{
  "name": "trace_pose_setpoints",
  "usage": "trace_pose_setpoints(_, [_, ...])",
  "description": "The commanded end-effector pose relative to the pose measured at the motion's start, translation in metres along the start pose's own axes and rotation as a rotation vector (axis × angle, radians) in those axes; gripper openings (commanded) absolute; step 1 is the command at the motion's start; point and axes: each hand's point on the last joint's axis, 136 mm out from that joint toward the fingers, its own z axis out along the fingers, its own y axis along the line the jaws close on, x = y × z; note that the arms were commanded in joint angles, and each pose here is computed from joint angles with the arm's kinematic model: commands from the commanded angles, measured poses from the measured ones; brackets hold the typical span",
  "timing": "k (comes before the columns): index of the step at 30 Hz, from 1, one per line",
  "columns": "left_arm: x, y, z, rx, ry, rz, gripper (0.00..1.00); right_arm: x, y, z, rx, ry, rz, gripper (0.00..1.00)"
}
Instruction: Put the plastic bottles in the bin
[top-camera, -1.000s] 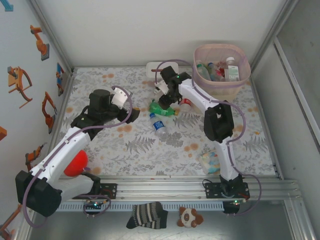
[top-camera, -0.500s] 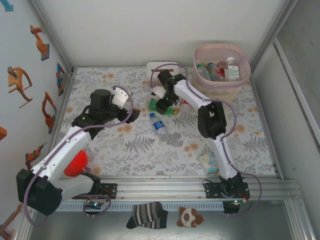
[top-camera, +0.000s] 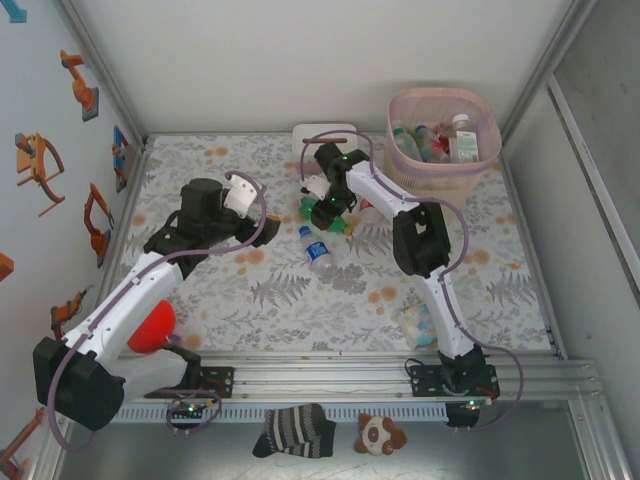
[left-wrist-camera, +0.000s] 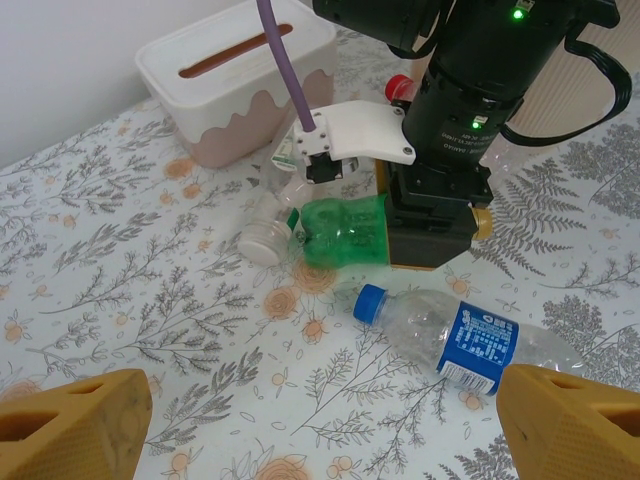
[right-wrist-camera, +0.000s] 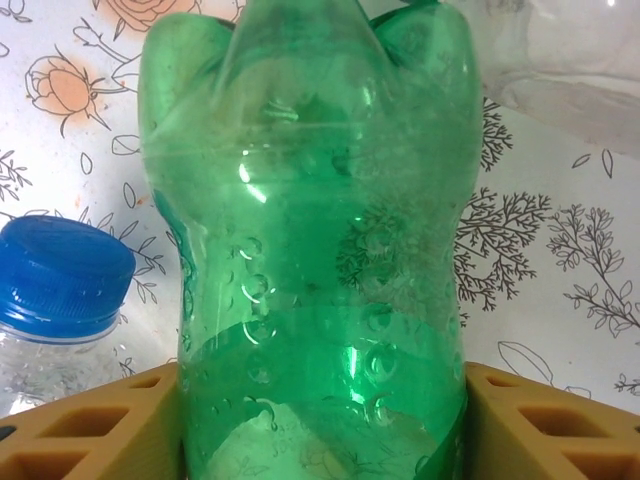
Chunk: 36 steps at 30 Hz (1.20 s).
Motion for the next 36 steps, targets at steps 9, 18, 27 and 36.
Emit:
trace_pose_setpoints(9, [-0.009, 0.0, -0.006, -0.003, -0.017, 0.019, 0.89, -0.022, 0.008, -0.071, 0.045, -0.122, -0.009, 0.56])
trace_pose_setpoints(18, [-0.008, 0.002, -0.006, -0.013, -0.014, 0.023, 0.89, -0.04, 0.018, -0.14, 0.073, -0.263, -0.014, 0.55])
trace_pose_setpoints(27, [-0.008, 0.001, -0.006, -0.01, -0.016, 0.024, 0.89, -0.058, 0.021, -0.231, 0.114, -0.468, 0.025, 0.55])
trace_pose_setpoints(36, [-0.008, 0.0, -0.005, -0.003, -0.013, 0.02, 0.89, -0.053, 0.003, -0.332, 0.142, -0.723, 0.139, 0.56])
